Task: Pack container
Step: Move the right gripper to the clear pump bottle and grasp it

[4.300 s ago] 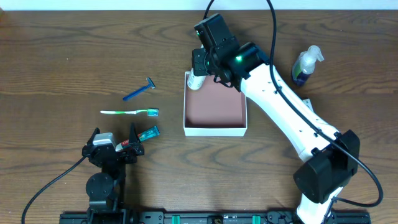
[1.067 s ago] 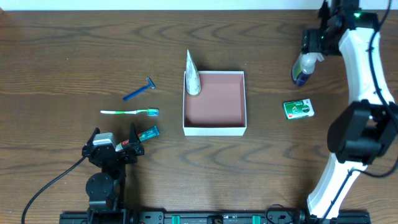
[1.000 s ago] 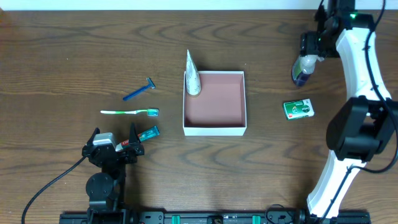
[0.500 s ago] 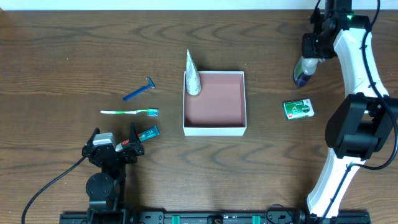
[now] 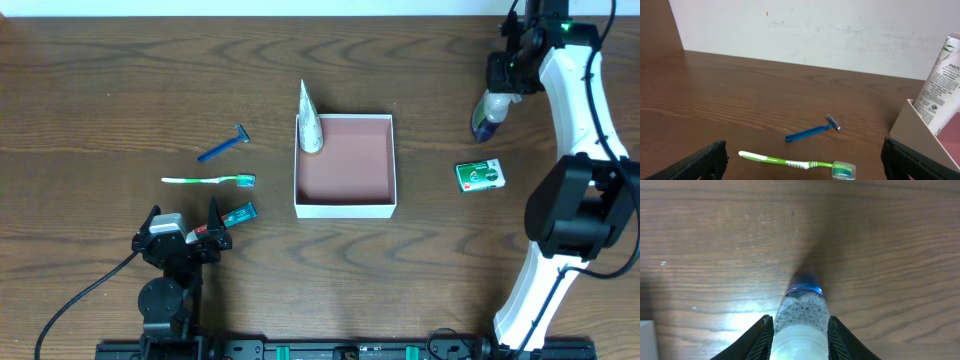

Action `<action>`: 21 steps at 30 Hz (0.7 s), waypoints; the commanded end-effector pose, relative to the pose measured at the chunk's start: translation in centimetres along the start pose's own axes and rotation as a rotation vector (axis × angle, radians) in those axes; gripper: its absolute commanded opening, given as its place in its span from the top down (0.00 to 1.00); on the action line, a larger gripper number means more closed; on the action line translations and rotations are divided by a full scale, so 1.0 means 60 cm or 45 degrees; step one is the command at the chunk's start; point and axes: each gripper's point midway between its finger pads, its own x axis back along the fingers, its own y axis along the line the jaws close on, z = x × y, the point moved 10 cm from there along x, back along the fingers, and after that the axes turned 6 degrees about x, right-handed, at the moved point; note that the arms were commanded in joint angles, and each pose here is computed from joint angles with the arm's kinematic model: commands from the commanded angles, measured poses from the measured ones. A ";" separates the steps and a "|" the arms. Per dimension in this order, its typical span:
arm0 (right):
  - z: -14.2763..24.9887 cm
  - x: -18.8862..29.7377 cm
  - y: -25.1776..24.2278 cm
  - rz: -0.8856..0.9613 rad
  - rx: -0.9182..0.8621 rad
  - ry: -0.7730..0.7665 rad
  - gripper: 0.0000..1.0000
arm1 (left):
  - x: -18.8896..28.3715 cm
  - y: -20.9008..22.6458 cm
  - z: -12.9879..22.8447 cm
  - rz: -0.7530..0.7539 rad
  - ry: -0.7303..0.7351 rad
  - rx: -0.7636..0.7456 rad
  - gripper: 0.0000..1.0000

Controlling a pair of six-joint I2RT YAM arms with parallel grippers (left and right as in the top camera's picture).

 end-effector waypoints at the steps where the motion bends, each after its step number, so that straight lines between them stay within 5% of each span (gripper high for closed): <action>1: -0.009 0.090 0.001 -0.020 -0.037 -0.157 0.64 | -0.003 0.007 0.022 -0.029 0.066 -0.011 0.02; 21: -0.005 0.186 0.071 -0.216 -0.001 -0.291 0.68 | -0.003 0.007 0.022 -0.029 0.065 -0.011 0.02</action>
